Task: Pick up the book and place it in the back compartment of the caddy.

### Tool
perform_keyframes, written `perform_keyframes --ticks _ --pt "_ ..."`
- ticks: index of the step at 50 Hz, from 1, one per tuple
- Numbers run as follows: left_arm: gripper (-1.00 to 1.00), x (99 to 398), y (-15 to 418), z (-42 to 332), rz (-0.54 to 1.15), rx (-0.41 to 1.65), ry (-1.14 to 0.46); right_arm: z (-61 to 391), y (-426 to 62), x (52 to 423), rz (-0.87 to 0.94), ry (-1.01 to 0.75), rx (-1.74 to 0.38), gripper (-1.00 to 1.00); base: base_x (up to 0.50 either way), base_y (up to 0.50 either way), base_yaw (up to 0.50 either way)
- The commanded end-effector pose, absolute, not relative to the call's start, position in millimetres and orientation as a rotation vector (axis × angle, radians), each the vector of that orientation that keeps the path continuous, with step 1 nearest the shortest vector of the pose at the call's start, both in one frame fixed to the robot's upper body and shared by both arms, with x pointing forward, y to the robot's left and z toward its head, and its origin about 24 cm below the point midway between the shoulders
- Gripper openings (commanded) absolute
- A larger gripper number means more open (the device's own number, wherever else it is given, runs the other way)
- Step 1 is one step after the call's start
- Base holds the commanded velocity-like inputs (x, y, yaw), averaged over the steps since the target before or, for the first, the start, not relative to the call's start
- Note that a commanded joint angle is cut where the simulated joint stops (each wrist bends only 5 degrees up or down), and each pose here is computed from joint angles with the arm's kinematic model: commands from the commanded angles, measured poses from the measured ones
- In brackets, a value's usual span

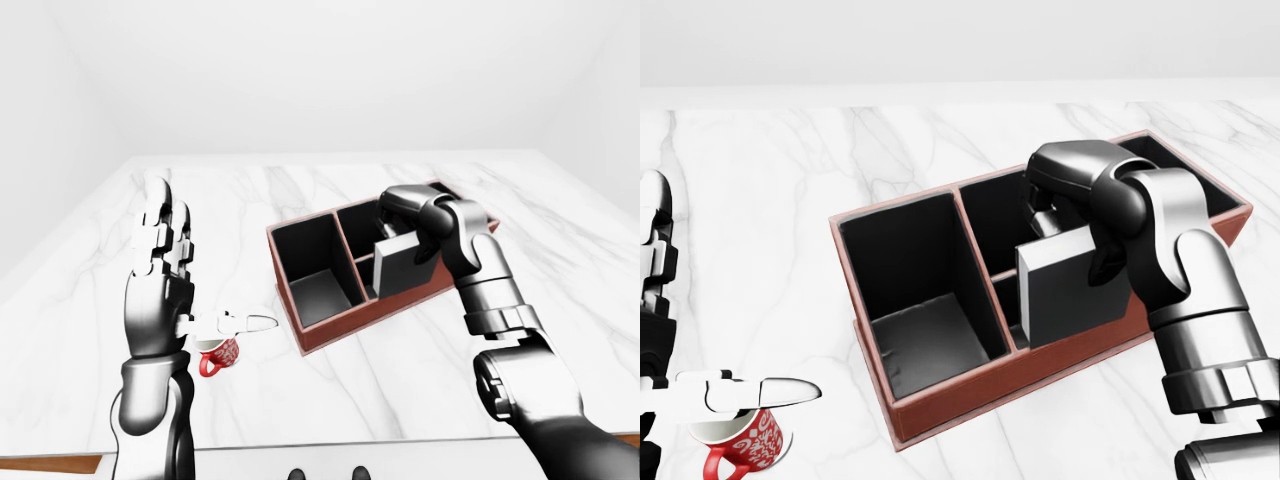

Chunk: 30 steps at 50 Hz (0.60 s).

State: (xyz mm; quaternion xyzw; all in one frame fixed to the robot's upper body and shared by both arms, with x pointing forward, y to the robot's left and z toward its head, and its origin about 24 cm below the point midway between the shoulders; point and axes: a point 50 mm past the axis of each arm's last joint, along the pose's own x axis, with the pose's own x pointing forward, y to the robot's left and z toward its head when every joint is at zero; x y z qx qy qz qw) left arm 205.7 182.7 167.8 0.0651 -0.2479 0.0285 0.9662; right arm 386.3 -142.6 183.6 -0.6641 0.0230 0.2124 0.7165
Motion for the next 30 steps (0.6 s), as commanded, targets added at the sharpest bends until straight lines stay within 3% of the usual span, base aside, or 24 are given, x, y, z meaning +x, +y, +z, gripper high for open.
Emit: perform_keyframes --ticks 1,30 --pt "1.00 206.1 182.5 167.2 0.058 0.132 -0.499 183.7 -145.0 388.3 0.465 0.066 -1.466 -1.00 0.00 0.00 0.00" --pt "1.00 205.4 182.7 168.3 0.058 0.132 -0.504 187.6 -141.0 402.1 0.383 0.013 -1.449 -1.00 0.00 0.00 0.00"
